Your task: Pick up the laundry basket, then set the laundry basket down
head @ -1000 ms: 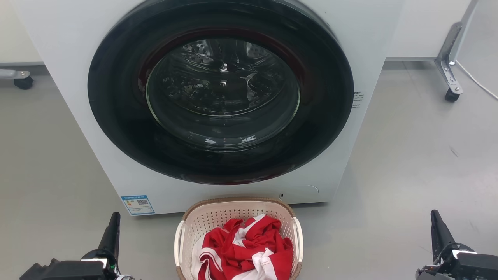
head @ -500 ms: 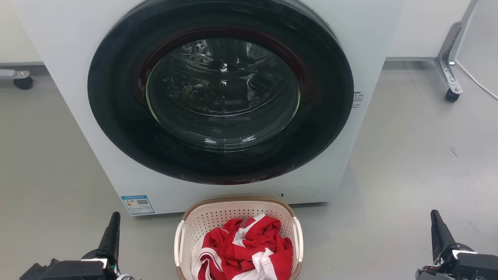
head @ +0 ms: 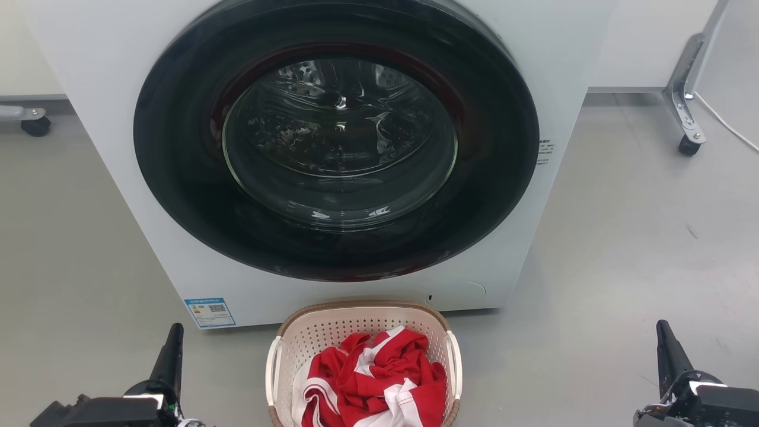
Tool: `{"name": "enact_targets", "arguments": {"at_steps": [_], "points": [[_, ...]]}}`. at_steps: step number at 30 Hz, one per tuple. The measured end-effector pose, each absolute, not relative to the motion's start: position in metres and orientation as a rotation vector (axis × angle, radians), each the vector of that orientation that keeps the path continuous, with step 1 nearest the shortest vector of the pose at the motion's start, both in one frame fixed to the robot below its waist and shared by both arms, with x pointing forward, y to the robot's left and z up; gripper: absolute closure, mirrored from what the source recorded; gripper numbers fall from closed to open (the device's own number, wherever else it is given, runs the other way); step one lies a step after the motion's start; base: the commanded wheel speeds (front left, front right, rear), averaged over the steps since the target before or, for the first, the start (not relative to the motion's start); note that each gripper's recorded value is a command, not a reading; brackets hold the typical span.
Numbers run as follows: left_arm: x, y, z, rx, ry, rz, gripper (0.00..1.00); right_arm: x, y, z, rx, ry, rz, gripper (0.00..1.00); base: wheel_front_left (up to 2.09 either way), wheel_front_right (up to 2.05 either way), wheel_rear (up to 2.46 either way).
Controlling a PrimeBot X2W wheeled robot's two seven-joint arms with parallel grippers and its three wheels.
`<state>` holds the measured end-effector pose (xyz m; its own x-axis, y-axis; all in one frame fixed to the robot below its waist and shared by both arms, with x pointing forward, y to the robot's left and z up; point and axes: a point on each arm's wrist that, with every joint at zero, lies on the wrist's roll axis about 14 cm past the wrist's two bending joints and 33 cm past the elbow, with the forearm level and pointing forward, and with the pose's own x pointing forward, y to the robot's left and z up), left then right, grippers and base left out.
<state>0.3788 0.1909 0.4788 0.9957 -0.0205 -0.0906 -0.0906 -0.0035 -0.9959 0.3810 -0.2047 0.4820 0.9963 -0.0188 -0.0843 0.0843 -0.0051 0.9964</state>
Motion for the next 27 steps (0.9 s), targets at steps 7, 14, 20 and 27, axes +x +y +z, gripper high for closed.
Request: {"name": "enact_targets", "arguments": {"at_steps": [7, 14, 20, 27], "points": [[0.3788, 0.1909, 0.4788, -1.574, 0.087, 0.055, 1.00, 0.3810, -0.2047, 0.4820, 1.574, 0.051, -0.081, 1.00, 0.00, 0.00, 0.00], [0.3788, 0.1909, 0.4788, -1.574, 0.087, 0.055, 1.00, 0.3810, -0.2047, 0.4820, 1.574, 0.051, -0.081, 1.00, 0.00, 0.00, 0.00], [0.3787, 0.1909, 0.4788, -1.574, 0.087, 0.055, 1.00, 0.3810, -0.2047, 0.4821, 1.574, 0.051, -0.081, 1.00, 0.00, 0.00, 0.00], [0.3788, 0.1909, 0.4788, -1.574, 0.087, 0.055, 1.00, 0.3810, -0.2047, 0.4821, 1.574, 0.051, -0.081, 1.00, 0.00, 0.00, 0.00]]}}
